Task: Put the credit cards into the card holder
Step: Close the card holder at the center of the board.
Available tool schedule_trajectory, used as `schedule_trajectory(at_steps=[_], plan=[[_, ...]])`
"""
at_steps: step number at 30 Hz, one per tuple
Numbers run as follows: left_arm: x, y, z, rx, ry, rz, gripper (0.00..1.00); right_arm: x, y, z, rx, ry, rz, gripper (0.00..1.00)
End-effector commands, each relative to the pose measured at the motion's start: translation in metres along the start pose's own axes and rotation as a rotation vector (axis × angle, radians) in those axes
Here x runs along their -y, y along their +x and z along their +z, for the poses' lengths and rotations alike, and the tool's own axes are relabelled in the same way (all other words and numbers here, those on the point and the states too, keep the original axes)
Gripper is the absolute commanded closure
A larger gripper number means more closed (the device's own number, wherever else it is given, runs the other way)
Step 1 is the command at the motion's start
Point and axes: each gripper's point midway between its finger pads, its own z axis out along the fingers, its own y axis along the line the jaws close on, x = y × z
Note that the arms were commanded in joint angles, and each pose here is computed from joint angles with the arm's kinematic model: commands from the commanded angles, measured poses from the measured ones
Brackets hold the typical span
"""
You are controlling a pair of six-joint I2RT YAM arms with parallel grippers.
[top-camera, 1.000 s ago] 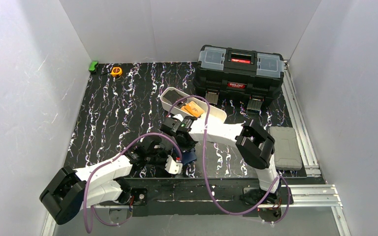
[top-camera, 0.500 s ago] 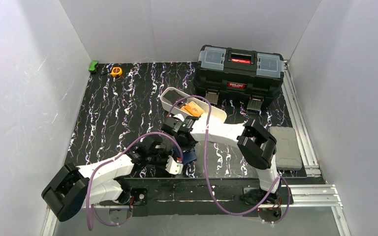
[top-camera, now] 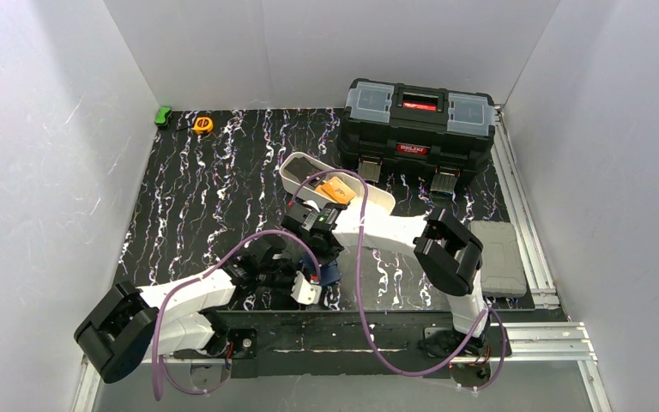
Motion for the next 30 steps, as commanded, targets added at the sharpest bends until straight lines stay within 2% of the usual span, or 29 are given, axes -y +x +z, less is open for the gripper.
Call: schedule_trajectory(at_steps=[1,30], plan=[[0.0,-0.01,0.002,0.043,0.009,0.004,0.8,-0.019,-0.002,-0.006,0.009,-0.099,-0.017,0.99],[0.003,-0.013,-0.004,0.043,0.022,0.004,0.8,-0.028,0.022,0.032,-0.124,-0.131,-0.068,0.99]])
